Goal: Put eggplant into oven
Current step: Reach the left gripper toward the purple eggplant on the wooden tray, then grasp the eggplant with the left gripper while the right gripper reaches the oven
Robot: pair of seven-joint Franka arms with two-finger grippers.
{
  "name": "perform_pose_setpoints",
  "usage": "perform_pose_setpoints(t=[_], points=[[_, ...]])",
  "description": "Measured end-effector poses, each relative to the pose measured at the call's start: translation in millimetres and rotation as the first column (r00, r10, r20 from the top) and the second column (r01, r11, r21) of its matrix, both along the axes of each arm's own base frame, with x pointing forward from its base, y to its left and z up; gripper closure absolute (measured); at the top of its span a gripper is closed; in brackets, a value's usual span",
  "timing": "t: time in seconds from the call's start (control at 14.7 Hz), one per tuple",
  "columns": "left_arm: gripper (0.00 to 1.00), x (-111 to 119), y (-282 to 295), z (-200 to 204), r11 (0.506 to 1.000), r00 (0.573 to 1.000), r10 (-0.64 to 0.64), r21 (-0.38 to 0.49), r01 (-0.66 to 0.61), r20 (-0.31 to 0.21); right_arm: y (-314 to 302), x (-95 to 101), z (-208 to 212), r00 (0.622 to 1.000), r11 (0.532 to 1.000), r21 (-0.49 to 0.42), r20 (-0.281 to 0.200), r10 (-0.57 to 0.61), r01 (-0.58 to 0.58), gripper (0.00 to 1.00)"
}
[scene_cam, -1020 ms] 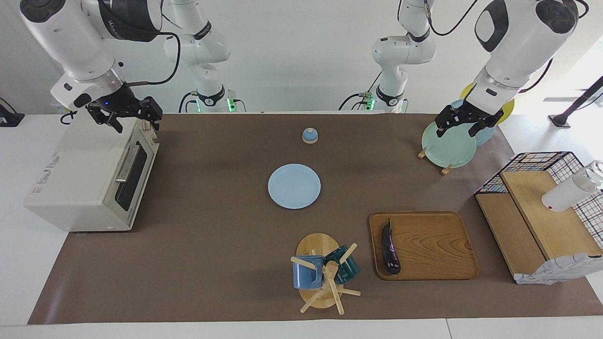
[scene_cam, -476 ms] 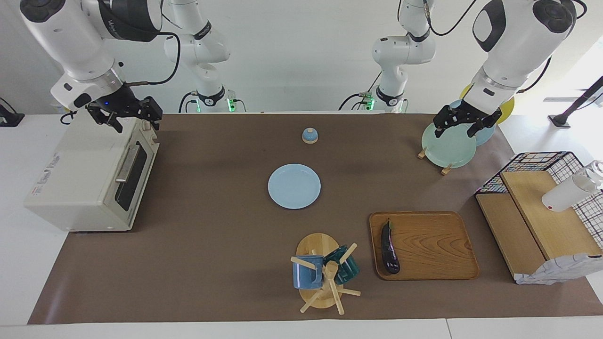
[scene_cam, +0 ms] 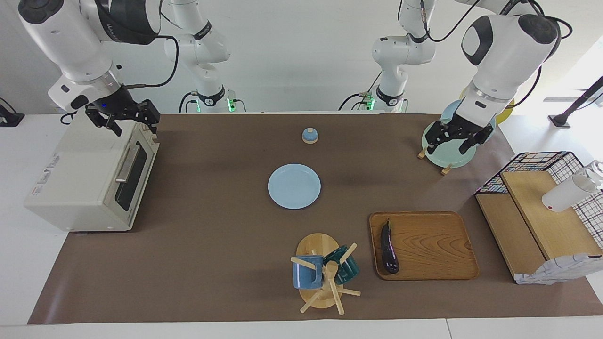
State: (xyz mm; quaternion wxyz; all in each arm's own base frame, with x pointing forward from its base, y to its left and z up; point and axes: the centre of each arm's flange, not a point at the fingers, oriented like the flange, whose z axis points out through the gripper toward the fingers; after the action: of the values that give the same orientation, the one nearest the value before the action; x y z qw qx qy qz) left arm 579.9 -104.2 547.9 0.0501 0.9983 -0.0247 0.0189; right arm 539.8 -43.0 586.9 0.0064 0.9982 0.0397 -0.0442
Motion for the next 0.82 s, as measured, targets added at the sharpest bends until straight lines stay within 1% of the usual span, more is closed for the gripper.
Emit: perform_pose_setpoints(t=[0.14,0.27,0.34,0.41,0.48,0.54,0.68,0.82], points=[[0.0,22,-25,-37,1.0,1.0,-0.017,-0.02,0.017,-0.013,-2,-1.4,-13,1.0,1.0,0.0,0.027,-0.001,0.001,0.43],[0.0,50,-44,-81,0.999,1.0,-0.019,-0.037,0.019,-0.007,-8,-7.2,-34,0.998,1.0,0.001,0.062,-0.001,0.001,0.63],[0.0,62,-50,-105,0.999,1.0,-0.02,-0.039,0.02,-0.006,-11,-10.2,-44,0.997,1.0,0.001,0.082,-0.001,0.001,0.74],[0.0,71,-58,-128,0.999,1.0,-0.025,-0.04,0.025,-0.009,-15,-13.4,-56,0.996,1.0,-0.006,0.093,-0.003,0.003,0.84],[0.0,78,-67,-146,0.999,0.999,-0.033,-0.041,0.033,-0.009,-20,-15.4,-65,0.996,1.0,-0.023,0.094,-0.003,0.005,0.94],[0.0,87,-76,-163,0.998,0.999,-0.042,-0.043,0.041,-0.007,-27,-16.8,-73,0.996,0.999,-0.04,0.091,-0.007,0.011,0.99],[0.0,100,-93,-189,0.997,0.998,-0.056,-0.048,0.056,-0.001,-41,-19.6,-86,0.997,0.998,-0.063,0.078,-0.019,0.024,0.99],[0.0,107,-109,-204,0.996,0.997,-0.07,-0.054,0.071,0.03,-53,-20.5,-95,0.998,0.994,-0.105,0.068,-0.017,0.024,0.99]])
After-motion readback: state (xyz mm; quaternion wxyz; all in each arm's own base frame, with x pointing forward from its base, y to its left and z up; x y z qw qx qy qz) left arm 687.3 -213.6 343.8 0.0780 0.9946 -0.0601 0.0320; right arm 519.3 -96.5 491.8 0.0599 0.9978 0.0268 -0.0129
